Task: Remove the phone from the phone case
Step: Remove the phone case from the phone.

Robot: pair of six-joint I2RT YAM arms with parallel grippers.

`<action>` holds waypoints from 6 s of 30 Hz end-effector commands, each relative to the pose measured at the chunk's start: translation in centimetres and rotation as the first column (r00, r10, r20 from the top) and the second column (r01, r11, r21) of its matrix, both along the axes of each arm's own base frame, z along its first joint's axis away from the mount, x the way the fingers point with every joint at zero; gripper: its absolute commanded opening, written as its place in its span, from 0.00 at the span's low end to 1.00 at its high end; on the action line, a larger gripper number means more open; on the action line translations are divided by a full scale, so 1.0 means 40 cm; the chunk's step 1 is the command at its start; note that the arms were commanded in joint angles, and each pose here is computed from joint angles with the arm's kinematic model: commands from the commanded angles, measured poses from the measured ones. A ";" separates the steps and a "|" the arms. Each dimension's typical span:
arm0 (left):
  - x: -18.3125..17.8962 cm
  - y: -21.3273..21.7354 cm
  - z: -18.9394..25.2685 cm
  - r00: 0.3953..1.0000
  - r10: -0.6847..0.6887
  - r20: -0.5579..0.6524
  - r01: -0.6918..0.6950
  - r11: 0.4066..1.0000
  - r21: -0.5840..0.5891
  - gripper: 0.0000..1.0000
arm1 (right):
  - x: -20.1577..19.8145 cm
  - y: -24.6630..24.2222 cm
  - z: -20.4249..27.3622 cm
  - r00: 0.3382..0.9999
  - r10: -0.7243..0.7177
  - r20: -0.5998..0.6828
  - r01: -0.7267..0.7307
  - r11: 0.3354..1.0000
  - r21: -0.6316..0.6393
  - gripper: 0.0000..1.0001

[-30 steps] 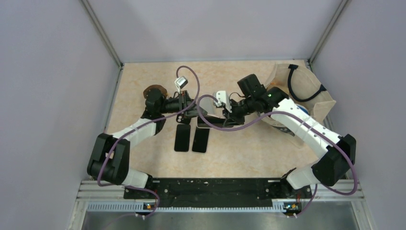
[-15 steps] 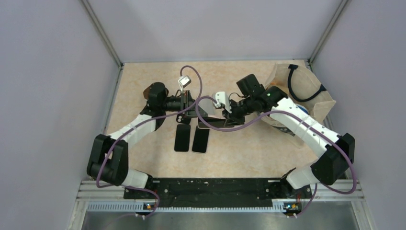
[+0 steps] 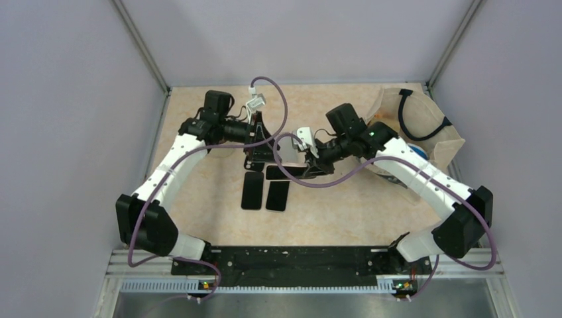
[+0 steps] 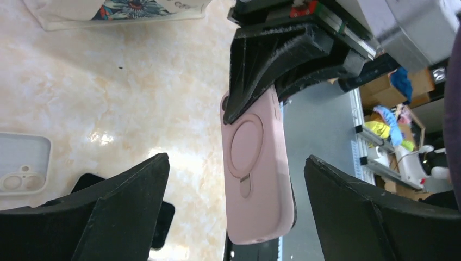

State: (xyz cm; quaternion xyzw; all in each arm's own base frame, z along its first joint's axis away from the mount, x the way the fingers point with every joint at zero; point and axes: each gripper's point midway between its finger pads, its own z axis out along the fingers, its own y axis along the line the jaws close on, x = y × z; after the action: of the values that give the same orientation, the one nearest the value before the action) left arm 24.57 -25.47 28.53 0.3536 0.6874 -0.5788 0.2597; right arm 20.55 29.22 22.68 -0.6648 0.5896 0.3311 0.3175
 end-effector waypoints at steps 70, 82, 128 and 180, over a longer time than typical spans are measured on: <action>-0.066 -0.045 -0.119 0.218 -0.517 0.828 0.331 0.837 0.436 0.00 | -0.139 0.036 0.127 0.878 0.311 -0.363 -0.165 0.910 0.381 0.00; -0.033 -0.122 -0.090 0.624 -0.285 0.728 0.237 0.956 0.172 0.00 | -0.166 0.040 0.122 0.888 0.324 -0.327 -0.195 0.909 0.369 0.00; -0.181 0.101 0.114 0.933 0.050 0.356 -0.049 0.999 -0.013 0.69 | -0.004 -0.008 0.157 0.893 0.141 -0.427 0.032 0.927 0.373 0.00; -0.086 -0.038 -0.026 0.881 -0.128 0.456 0.040 0.979 0.200 0.00 | 0.025 -0.017 0.198 0.948 0.000 -0.317 0.140 0.897 0.420 0.65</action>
State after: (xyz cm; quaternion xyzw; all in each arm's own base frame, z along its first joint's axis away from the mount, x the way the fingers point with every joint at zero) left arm 22.33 -27.75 28.33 0.4157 0.6752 -0.4984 0.3506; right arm 20.92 28.57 26.56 -0.4657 0.5996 0.5802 0.2950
